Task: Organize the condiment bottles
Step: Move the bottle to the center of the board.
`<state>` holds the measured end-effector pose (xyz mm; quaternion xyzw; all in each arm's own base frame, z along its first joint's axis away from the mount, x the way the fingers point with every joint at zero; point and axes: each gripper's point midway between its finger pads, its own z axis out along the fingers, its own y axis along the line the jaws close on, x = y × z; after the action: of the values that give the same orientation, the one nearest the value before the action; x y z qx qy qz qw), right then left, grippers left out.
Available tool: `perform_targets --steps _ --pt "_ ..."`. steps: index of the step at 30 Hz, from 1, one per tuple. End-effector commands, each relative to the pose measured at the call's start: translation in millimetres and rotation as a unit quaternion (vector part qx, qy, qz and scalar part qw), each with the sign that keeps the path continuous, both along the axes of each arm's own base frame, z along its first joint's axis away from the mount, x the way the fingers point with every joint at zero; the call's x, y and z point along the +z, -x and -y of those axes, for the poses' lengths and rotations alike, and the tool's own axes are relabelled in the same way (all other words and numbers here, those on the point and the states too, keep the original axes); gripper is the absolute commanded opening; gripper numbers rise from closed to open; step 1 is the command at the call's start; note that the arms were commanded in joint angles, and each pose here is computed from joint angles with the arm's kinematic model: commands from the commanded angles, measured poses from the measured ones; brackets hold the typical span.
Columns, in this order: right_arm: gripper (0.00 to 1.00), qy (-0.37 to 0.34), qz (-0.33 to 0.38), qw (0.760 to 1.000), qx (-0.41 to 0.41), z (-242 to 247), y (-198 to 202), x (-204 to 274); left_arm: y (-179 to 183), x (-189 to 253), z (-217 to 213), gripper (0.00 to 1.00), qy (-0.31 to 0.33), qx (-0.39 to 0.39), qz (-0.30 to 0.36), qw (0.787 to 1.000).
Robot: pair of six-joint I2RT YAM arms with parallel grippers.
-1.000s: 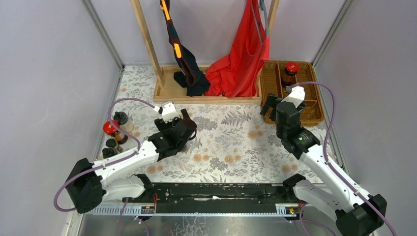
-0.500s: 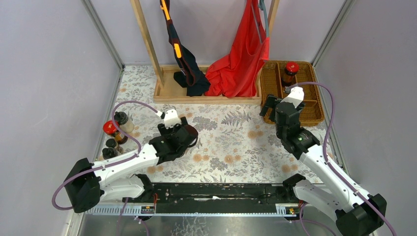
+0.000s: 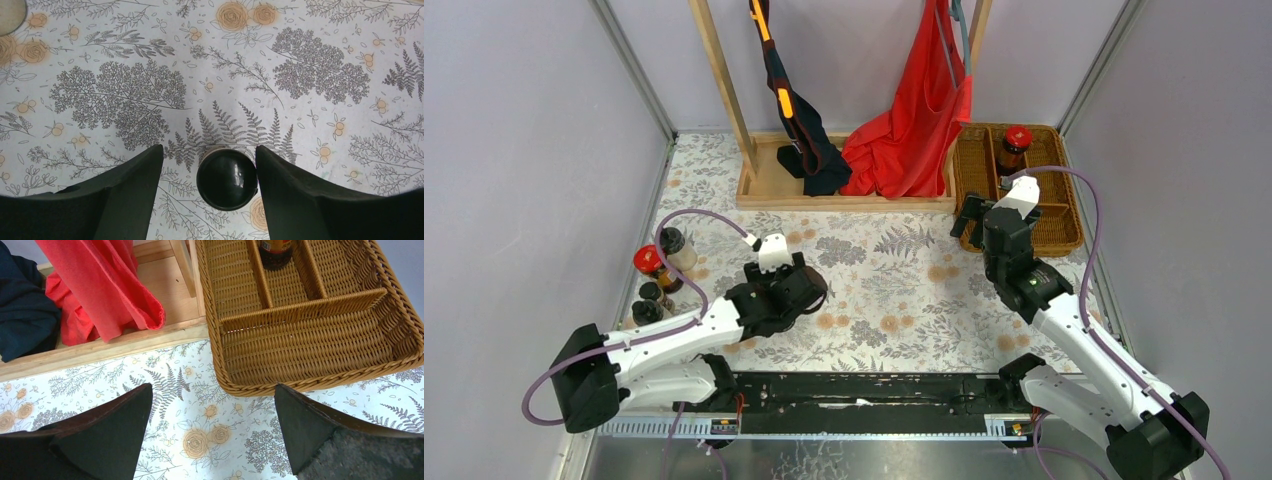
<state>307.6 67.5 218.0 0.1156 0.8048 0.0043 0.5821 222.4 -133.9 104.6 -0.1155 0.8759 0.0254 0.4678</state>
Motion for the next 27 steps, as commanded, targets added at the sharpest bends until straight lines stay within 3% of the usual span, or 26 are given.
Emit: perform_targets --steps 1,17,27 --pt "0.98 -0.009 0.023 1.0 0.009 -6.2 -3.4 10.8 8.1 4.0 -0.8 0.67 0.008 -0.003 -0.014 1.0" --pt "0.97 -0.011 0.023 1.0 0.01 -6.8 -2.6 9.2 10.7 -0.8 14.1 0.68 0.012 -0.019 -0.025 0.999" --pt "0.98 -0.013 0.024 1.0 0.01 -7.1 -2.8 9.7 14.0 -7.1 16.6 0.55 0.021 -0.024 -0.028 0.999"
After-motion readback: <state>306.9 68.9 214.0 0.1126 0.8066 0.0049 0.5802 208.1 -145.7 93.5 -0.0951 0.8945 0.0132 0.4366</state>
